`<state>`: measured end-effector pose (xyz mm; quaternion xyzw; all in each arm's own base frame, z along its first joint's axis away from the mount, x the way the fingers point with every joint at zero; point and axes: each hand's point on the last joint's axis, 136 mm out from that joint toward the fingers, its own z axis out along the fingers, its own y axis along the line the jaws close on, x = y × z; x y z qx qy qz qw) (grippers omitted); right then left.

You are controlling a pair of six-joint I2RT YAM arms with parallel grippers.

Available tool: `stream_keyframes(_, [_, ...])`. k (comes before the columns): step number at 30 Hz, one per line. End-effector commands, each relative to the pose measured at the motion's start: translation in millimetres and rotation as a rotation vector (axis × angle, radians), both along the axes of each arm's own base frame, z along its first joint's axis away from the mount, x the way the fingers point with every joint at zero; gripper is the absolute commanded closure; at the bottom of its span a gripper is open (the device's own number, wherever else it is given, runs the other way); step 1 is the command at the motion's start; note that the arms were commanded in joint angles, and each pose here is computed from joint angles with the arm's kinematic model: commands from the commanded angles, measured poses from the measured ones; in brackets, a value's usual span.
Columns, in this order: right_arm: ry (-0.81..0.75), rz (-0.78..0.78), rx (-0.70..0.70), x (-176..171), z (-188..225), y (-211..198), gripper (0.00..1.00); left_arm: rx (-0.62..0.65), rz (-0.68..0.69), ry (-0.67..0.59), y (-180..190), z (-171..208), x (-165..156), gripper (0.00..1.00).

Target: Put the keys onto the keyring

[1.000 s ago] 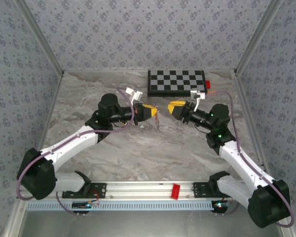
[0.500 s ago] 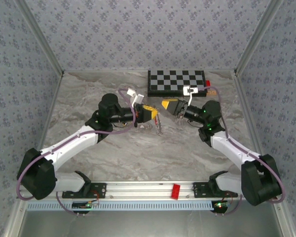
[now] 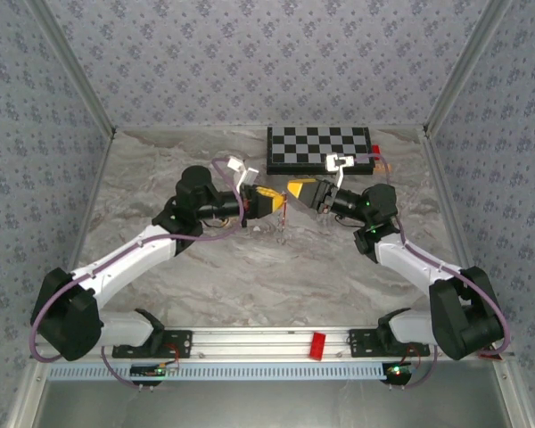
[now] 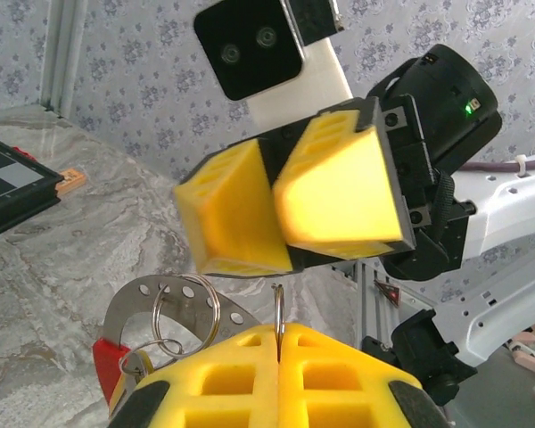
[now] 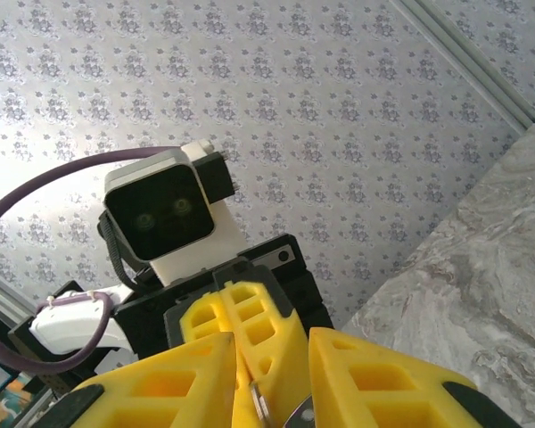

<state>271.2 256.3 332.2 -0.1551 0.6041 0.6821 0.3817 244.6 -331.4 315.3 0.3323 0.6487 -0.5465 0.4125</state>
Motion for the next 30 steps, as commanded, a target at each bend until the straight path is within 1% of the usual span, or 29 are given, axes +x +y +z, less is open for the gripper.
stream_keyframes(1, [-0.038,0.039,0.018,-9.5,8.5,3.7,0.72,-0.047,-0.017,-0.071,0.5,25.8,0.9,1.0])
stream_keyframes(13, [-0.022,0.073,0.004,-12.9,-0.8,12.2,0.72,-0.056,-0.005,-0.071,3.5,28.1,4.4,1.0])
stream_keyframes(30, [-0.051,0.113,0.029,-21.9,8.6,11.6,0.8,-0.05,0.005,-0.053,3.6,22.1,11.3,1.0])
